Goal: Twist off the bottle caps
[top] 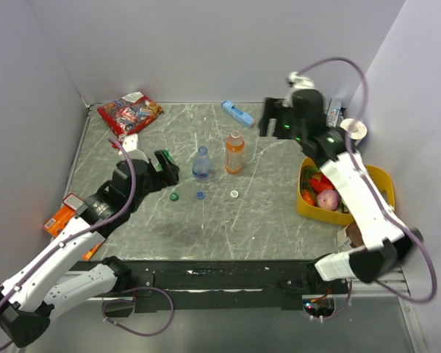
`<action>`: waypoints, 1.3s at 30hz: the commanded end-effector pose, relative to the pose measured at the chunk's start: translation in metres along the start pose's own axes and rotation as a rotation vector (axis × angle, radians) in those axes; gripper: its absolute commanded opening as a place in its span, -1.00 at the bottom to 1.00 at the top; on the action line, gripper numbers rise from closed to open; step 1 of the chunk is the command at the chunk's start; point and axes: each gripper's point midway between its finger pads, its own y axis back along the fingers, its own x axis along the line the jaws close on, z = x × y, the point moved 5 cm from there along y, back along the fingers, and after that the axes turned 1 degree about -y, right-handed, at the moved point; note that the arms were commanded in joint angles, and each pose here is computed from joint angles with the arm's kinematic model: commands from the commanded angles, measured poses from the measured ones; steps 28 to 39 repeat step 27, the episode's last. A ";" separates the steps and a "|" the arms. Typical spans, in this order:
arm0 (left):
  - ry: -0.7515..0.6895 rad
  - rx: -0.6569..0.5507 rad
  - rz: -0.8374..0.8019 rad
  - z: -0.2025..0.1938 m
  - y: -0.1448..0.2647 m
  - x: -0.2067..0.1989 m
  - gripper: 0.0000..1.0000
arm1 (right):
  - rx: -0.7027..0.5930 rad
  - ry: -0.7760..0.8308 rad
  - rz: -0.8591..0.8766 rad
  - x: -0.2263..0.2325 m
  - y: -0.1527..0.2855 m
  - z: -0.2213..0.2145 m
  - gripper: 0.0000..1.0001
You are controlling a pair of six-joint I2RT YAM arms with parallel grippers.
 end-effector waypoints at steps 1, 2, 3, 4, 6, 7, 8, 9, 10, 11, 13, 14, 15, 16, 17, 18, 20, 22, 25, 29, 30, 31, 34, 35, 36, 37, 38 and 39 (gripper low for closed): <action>0.025 -0.137 0.018 0.047 0.001 0.001 0.93 | -0.198 -0.104 -0.041 -0.033 0.043 0.017 0.81; 0.031 -0.162 0.051 0.054 0.004 0.005 0.93 | -0.200 -0.103 -0.062 -0.040 0.043 0.007 0.81; 0.031 -0.180 0.065 0.058 0.006 0.007 0.92 | -0.221 -0.109 -0.094 -0.048 0.048 0.004 0.81; 0.034 -0.201 0.069 0.062 0.009 0.008 0.92 | -0.267 -0.109 -0.100 -0.052 0.065 0.004 0.81; 0.040 -0.247 0.092 0.069 0.017 0.013 0.92 | -0.284 -0.108 -0.129 -0.062 0.068 -0.014 0.81; 0.036 -0.256 0.096 0.071 0.019 0.015 0.92 | -0.333 -0.120 -0.140 -0.066 0.084 -0.015 0.82; 0.040 -0.273 0.101 0.075 0.024 0.016 0.93 | -0.330 -0.121 -0.159 -0.072 0.081 -0.029 0.82; 0.027 -0.273 0.126 0.074 0.026 0.021 0.92 | -0.345 -0.127 -0.168 -0.075 0.084 -0.034 0.82; 0.018 -0.277 0.126 0.075 0.028 0.021 0.92 | -0.389 -0.141 -0.179 -0.079 0.097 -0.036 0.82; 0.012 -0.284 0.119 0.075 0.032 0.023 0.92 | -0.377 -0.141 -0.196 -0.084 0.094 -0.047 0.82; -0.001 -0.301 0.112 0.077 0.035 0.024 0.92 | -0.399 -0.151 -0.207 -0.088 0.102 -0.053 0.82; -0.001 -0.306 0.104 0.077 0.038 0.024 0.92 | -0.392 -0.151 -0.226 -0.091 0.102 -0.058 0.82; -0.003 -0.306 0.102 0.076 0.039 0.025 0.92 | -0.382 -0.148 -0.232 -0.092 0.103 -0.061 0.82; 0.000 -0.307 0.107 0.077 0.040 0.026 0.92 | -0.376 -0.144 -0.236 -0.093 0.104 -0.062 0.82; 0.003 -0.306 0.109 0.077 0.040 0.026 0.92 | -0.373 -0.138 -0.241 -0.094 0.105 -0.062 0.82; 0.006 -0.301 0.113 0.076 0.039 0.026 0.93 | -0.371 -0.133 -0.243 -0.094 0.105 -0.061 0.83; 0.008 -0.294 0.123 0.075 0.039 0.027 0.93 | -0.370 -0.125 -0.251 -0.095 0.106 -0.060 0.82; 0.023 -0.306 0.123 0.076 0.039 0.027 0.93 | -0.374 -0.117 -0.252 -0.095 0.107 -0.058 0.82; 0.038 -0.314 0.125 0.075 0.039 0.028 0.92 | -0.377 -0.121 -0.256 -0.095 0.107 -0.057 0.82; 0.047 -0.305 0.135 0.075 0.039 0.029 0.92 | -0.378 -0.121 -0.255 -0.095 0.108 -0.057 0.82; 0.047 -0.305 0.135 0.075 0.039 0.029 0.92 | -0.378 -0.121 -0.255 -0.095 0.108 -0.057 0.82; 0.047 -0.305 0.135 0.075 0.039 0.029 0.92 | -0.378 -0.121 -0.255 -0.095 0.108 -0.057 0.82; 0.047 -0.305 0.135 0.075 0.039 0.029 0.92 | -0.378 -0.121 -0.255 -0.095 0.108 -0.057 0.82; 0.047 -0.305 0.135 0.075 0.039 0.029 0.92 | -0.378 -0.121 -0.255 -0.095 0.108 -0.057 0.82; 0.047 -0.305 0.135 0.075 0.039 0.029 0.92 | -0.378 -0.121 -0.255 -0.095 0.108 -0.057 0.82; 0.047 -0.305 0.135 0.075 0.039 0.029 0.92 | -0.378 -0.121 -0.255 -0.095 0.108 -0.057 0.82; 0.047 -0.305 0.135 0.075 0.039 0.029 0.92 | -0.378 -0.121 -0.255 -0.095 0.108 -0.057 0.82; 0.047 -0.305 0.135 0.075 0.039 0.029 0.92 | -0.378 -0.121 -0.255 -0.095 0.108 -0.057 0.82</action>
